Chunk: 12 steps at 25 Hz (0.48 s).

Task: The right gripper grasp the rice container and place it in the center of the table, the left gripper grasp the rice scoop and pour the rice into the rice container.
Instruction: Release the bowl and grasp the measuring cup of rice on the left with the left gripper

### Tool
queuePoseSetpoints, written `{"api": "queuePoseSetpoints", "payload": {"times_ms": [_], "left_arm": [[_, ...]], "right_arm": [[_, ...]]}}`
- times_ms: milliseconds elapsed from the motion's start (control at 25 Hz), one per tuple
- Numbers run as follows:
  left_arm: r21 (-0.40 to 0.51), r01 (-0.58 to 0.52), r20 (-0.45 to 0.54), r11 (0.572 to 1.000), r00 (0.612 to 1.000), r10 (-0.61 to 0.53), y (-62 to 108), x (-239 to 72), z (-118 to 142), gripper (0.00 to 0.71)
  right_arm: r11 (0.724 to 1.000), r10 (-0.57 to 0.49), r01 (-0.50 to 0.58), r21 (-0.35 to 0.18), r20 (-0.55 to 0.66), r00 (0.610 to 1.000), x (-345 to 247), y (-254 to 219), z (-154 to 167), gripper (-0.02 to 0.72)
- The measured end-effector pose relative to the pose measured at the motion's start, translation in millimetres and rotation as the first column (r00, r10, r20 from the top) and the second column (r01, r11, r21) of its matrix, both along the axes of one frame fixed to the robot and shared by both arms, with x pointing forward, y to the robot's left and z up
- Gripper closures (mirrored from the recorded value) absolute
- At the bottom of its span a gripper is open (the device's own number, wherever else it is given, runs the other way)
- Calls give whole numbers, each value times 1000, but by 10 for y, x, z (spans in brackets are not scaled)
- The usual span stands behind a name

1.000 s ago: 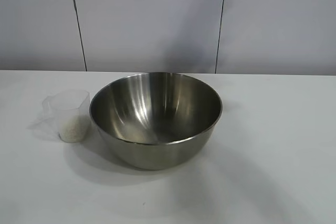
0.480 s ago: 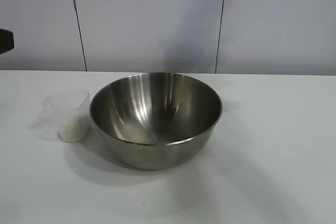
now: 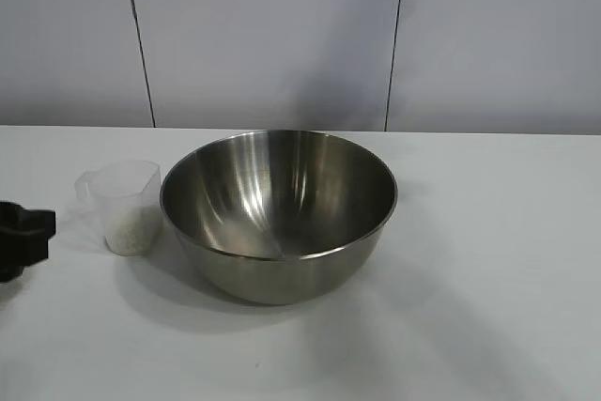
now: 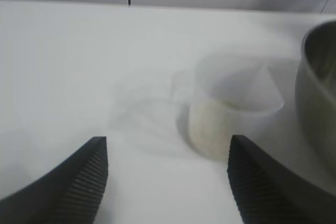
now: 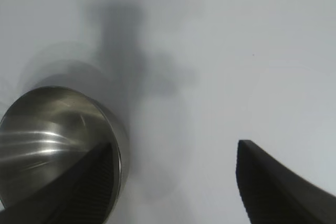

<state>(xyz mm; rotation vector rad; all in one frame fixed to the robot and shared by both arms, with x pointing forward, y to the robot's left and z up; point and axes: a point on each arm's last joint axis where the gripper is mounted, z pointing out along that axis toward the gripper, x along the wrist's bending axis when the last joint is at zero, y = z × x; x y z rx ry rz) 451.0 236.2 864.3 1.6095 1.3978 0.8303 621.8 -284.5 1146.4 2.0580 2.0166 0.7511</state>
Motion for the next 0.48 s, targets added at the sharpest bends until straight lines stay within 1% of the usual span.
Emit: {"api": "queuePoseSetpoints", "payload": {"times_ms": [160, 320, 480], "left_arm": [[12, 3, -22, 1000, 1000, -3, -49, 125, -144, 233], [11, -7, -10, 1000, 1000, 7, -77, 277, -214, 233], [11, -49, -6, 999, 999, 49, 30, 372, -261, 233]], "right_arm": [[1000, 0, 0, 2, 0, 1000, 0, 1, 0, 240], [1000, 0, 0, 2, 0, 1000, 0, 2, 1, 240], [1000, 1, -1, 2, -1, 1000, -1, 2, 0, 240]]}}
